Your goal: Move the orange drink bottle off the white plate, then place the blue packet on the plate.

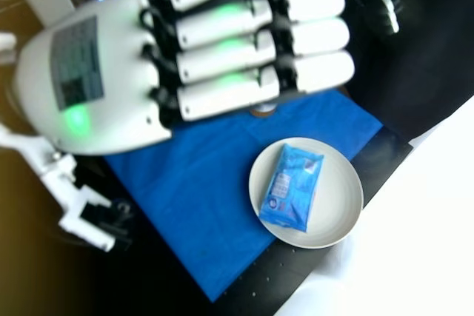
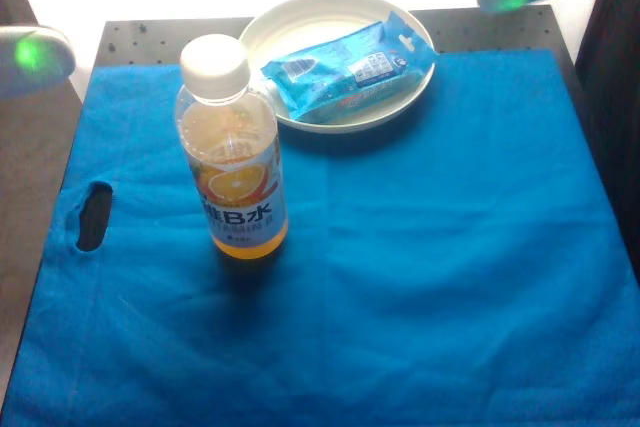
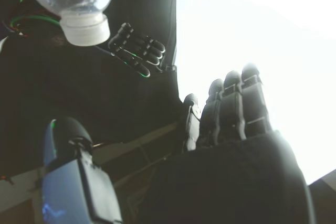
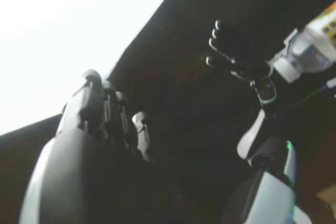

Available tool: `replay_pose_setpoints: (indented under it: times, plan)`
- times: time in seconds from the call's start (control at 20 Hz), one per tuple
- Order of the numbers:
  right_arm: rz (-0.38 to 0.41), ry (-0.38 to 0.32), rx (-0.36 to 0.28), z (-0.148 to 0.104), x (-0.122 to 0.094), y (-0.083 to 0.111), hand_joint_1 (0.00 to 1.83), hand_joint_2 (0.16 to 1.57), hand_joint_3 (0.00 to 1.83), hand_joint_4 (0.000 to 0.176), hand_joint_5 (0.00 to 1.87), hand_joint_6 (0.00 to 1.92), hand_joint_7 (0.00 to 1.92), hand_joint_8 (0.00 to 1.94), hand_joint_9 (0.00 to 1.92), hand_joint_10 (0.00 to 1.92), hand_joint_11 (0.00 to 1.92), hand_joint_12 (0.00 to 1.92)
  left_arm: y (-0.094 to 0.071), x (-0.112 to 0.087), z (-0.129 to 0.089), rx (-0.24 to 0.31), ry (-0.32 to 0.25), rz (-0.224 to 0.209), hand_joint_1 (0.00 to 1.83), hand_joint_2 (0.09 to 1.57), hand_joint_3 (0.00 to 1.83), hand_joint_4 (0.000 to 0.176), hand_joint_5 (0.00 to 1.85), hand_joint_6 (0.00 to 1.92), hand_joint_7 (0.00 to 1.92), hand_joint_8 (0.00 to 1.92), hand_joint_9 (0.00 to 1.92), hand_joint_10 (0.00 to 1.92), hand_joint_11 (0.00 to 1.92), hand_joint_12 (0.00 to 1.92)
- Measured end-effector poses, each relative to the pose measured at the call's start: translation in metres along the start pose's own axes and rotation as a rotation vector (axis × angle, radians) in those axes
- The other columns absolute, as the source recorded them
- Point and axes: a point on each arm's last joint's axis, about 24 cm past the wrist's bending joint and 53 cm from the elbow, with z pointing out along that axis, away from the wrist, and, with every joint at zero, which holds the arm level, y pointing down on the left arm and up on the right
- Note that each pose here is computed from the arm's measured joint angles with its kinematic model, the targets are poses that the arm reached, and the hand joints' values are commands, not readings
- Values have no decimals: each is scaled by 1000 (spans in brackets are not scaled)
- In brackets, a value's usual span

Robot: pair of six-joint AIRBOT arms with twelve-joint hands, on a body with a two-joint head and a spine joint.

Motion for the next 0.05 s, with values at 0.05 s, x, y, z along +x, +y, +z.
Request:
replay_pose_setpoints:
  times: [0.05]
  plan:
    - [9, -8, -6, -1, 1, 1, 830, 615, 11, 176, 0, 0, 0, 0, 0, 0, 60, 41, -2, -1, 0, 7, -5, 6, 468, 876, 6, 176, 0, 0, 0, 0, 0, 0, 0, 0]
